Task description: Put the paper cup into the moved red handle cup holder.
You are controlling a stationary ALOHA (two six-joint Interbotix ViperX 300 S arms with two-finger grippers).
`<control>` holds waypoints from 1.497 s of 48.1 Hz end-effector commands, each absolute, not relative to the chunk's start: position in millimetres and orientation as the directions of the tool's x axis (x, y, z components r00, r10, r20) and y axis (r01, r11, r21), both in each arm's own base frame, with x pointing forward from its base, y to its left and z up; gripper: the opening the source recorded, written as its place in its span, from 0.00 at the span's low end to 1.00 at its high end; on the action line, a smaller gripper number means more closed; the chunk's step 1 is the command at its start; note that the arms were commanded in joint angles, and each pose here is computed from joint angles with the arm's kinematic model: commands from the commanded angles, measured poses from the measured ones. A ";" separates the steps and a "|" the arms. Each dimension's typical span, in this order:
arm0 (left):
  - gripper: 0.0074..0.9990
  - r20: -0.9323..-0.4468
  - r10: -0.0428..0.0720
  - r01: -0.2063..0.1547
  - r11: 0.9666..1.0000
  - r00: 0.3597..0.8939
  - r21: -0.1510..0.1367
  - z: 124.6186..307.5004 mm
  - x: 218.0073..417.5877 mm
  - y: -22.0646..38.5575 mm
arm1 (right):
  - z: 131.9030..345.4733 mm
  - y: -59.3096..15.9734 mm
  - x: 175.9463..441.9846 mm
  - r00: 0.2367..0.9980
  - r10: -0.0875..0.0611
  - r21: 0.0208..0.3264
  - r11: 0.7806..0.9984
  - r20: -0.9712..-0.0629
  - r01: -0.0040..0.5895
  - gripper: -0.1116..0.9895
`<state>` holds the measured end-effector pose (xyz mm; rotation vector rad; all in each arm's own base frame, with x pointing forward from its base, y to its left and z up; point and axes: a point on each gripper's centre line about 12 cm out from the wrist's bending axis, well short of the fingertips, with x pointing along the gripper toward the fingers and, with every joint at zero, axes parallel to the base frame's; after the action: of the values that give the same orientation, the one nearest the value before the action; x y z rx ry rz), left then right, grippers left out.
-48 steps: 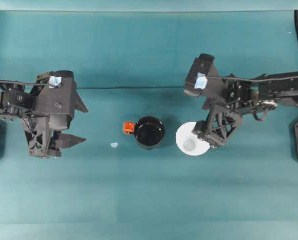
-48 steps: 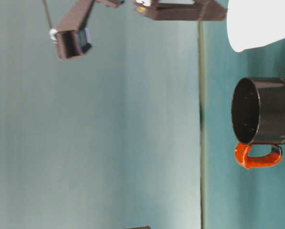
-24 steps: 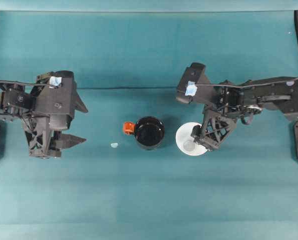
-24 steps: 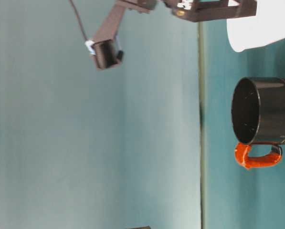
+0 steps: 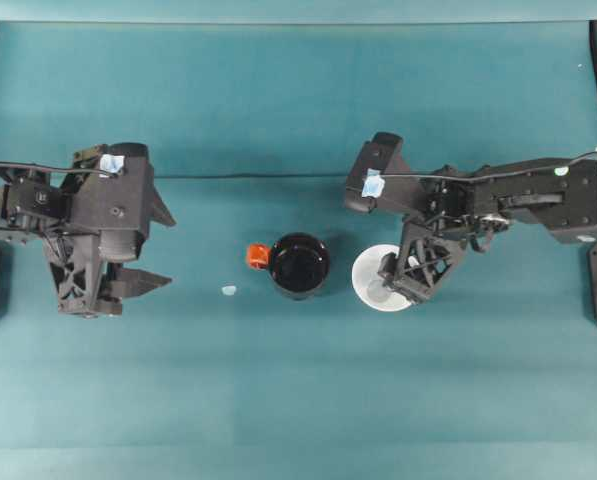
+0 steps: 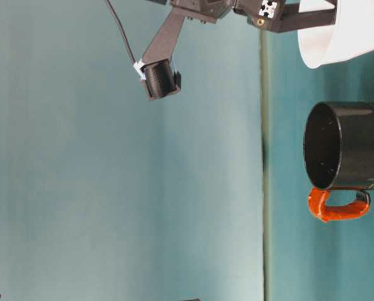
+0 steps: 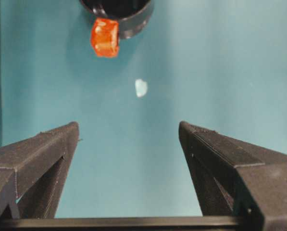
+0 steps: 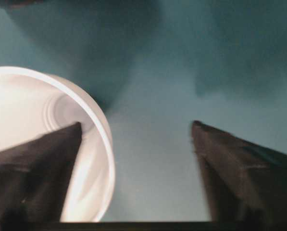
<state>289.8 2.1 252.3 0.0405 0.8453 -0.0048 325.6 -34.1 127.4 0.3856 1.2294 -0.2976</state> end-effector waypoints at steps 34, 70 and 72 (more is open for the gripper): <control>0.92 -0.734 0.012 0.003 1.000 0.679 0.018 258.1 291.6 1.7 | 183.7 -33.4 328.6 0.353 0.009 0.174 0.882 -0.936 0.438 0.01; 0.92 -0.722 0.011 0.000 1.000 0.692 0.016 259.9 293.1 1.7 | 279.2 -47.3 334.7 0.520 -0.010 0.257 0.861 -0.854 0.439 0.01; 0.92 -0.722 0.011 0.000 1.000 0.692 0.016 259.9 293.1 1.7 | 279.6 -47.4 341.4 0.522 -0.009 0.257 0.863 -0.853 0.435 0.01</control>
<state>291.0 1.9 253.4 0.0116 0.8314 0.0072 332.5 -49.4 255.4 0.4768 1.0711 -0.2982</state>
